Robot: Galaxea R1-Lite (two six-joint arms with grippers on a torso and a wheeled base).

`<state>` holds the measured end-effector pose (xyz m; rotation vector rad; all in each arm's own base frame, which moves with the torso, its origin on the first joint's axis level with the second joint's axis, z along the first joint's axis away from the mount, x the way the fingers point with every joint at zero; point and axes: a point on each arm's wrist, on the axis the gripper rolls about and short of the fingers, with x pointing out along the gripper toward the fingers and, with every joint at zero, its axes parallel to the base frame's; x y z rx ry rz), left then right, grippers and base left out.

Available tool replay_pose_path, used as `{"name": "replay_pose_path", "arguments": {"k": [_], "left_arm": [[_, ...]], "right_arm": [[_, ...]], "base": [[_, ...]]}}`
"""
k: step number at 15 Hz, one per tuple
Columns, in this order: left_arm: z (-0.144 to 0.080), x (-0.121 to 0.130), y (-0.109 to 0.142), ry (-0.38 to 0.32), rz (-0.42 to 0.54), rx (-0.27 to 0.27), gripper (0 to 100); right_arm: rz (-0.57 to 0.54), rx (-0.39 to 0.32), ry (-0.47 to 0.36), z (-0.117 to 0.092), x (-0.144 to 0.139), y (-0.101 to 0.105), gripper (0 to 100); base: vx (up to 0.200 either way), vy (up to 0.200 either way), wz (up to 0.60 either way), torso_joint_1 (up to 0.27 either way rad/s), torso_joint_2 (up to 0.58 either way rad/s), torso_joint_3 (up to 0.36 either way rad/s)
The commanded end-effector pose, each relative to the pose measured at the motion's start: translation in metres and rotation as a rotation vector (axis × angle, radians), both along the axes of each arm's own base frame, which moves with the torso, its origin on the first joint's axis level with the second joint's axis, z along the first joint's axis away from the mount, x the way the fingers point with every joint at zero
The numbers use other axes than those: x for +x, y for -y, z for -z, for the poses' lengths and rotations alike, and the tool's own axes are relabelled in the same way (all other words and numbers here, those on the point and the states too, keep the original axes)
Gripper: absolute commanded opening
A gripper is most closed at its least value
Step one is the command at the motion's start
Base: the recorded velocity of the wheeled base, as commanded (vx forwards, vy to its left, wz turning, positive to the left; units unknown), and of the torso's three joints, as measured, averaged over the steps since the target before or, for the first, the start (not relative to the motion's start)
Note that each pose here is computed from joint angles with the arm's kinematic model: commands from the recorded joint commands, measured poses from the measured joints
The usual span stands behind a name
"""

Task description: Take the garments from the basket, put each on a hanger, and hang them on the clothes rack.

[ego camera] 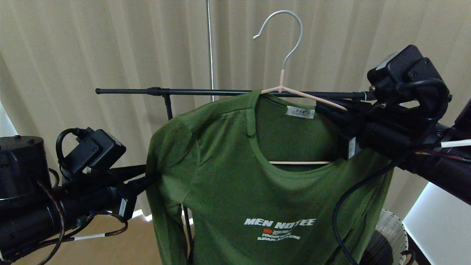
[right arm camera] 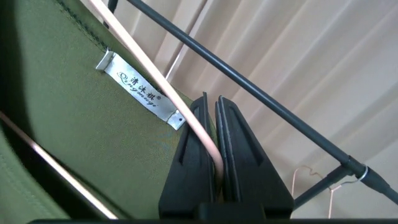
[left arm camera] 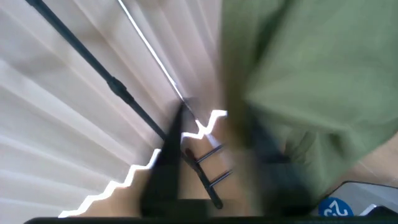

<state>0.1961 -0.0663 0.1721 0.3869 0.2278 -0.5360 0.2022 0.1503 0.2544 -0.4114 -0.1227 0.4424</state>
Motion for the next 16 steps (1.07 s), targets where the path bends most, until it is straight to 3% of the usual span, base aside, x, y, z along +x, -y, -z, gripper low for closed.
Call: {"name": "replay_pose_path", "arguments": {"k": [1,10,16], "left_arm": [[0.002,0.000,0.000,-0.005,-0.002,0.002,0],[0.009,-0.017,-0.036,-0.007,-0.158,0.013,0],[0.012,-0.025,-0.040,-0.014,-0.172,0.008,0]], "right_arm": [[0.001,0.000,0.002,0.000,-0.001,0.001,0],[0.072,-0.013,-0.010,0.002,0.008,0.012,0],[0.109,-0.017,-0.014,0.003,0.012,0.017,0]], "base": [[0.000,0.000,0.00,0.000,0.00,0.000],[0.000,0.000,0.00,0.000,0.00,0.000],[0.000,0.000,0.00,0.000,0.00,0.000]]}}
